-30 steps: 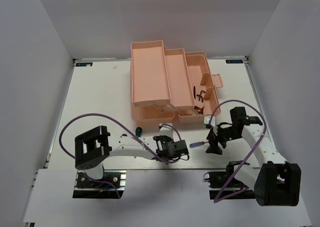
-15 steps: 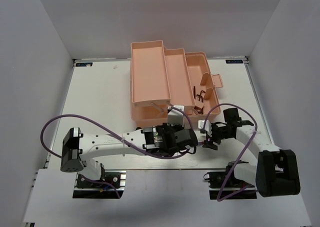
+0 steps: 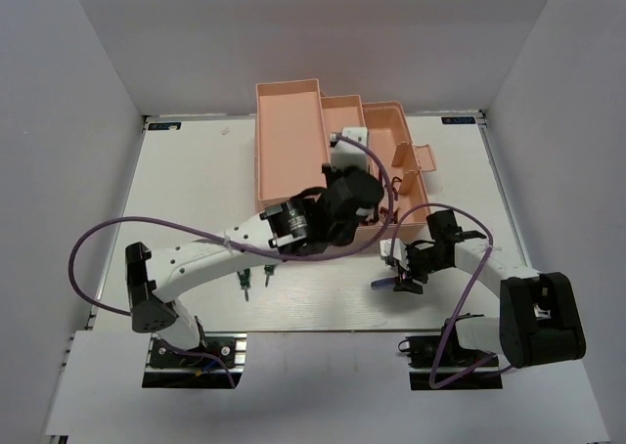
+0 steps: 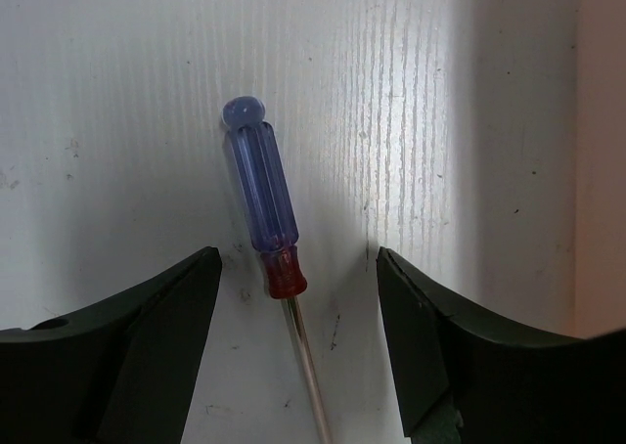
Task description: Sort the tools into containers
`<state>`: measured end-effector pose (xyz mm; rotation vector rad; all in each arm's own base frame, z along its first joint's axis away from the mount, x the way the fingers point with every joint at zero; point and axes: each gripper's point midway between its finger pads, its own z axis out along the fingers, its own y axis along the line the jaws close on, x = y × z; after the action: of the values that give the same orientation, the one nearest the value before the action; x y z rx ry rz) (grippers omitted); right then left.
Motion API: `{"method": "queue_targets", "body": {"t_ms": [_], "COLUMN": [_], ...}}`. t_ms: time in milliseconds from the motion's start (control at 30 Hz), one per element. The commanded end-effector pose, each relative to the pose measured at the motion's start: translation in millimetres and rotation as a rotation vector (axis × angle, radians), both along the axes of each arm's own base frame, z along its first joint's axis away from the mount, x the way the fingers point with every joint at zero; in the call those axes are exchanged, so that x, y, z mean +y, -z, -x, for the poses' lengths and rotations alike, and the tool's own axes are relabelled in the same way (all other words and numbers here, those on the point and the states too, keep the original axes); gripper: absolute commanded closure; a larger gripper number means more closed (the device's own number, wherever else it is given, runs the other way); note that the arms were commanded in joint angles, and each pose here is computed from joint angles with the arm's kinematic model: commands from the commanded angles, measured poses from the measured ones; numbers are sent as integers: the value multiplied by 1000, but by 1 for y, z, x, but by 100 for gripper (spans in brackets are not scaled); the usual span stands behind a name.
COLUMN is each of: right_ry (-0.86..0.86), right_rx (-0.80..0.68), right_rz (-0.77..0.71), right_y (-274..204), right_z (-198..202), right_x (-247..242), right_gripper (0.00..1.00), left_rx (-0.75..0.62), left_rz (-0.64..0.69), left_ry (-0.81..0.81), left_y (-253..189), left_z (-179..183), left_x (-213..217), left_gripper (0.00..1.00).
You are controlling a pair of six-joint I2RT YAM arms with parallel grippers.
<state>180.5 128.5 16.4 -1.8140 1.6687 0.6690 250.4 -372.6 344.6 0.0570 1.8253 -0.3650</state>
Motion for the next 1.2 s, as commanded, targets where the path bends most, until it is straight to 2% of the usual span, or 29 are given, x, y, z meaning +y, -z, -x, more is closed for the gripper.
{"method": "queue_targets", "body": {"t_ms": [0, 233, 267, 333, 400, 533, 567, 667, 700, 800, 867, 1000, 1033, 1067, 1100, 1133, 1167], "right_ry": [-35, -43, -46, -60, -71, -96, -97, -101, -98, -92, -89, -68, -51, -47, -41, -25, -21], "right_rx": [-31, -8, -8, -9, 7, 18, 19, 34, 34, 43, 51, 54, 55, 49, 56, 45, 51], "right_rz": [26, 51, 53, 65, 79, 99, 103, 113, 119, 127, 141, 168, 181, 184, 195, 190, 193], "right_y": [0, 7, 7, 8, 9, 12, 13, 15, 15, 15, 15, 17, 16, 15, 17, 13, 12], "right_z": [-5, -1, -2, 1, 6, 14, 14, 18, 17, 16, 16, 16, 15, 14, 15, 13, 16], "right_x": [0, -2, -1, -2, -4, -8, -8, -10, -11, -10, -12, -16, -18, -18, -20, -20, -21], "right_gripper": [29, 30, 30, 32, 34, 40, 41, 44, 46, 49, 51, 62, 73, 79, 84, 95, 100], "left_rx": [-106, -80, -85, -41, -17, 49, 67, 88, 92, 90, 93, 42, 29, -3, -3, 26, 20], "left_rz": [-43, -102, -87, -135, -129, -148, -163, -155, -152, -122, -118, -59, -60, -11, 12, -16, -8], "left_ry": [-55, -124, -125, -139, -160, -164, -175, -160, -161, -136, -103, -62, -45, -25, -19, -21, -12], "left_y": [-25, 0, -6, 19, 23, 51, 63, 67, 67, 58, 52, 6, -4, -35, -46, -29, -32], "left_z": [-41, -130, -137, -152, -164, -169, -171, -171, -174, -176, -177, -166, -157, -141, -131, -122, -109], "left_x": [2, -3, -6, -10, -5, 0, 5, 7, 10, 6, -1, -4, -4, 6, 16, 28, 38], "left_gripper": [100, 100, 100, 100, 98, 82, 70, 47, 35, 23, 20, 18, 18, 18, 18, 20, 22]}}
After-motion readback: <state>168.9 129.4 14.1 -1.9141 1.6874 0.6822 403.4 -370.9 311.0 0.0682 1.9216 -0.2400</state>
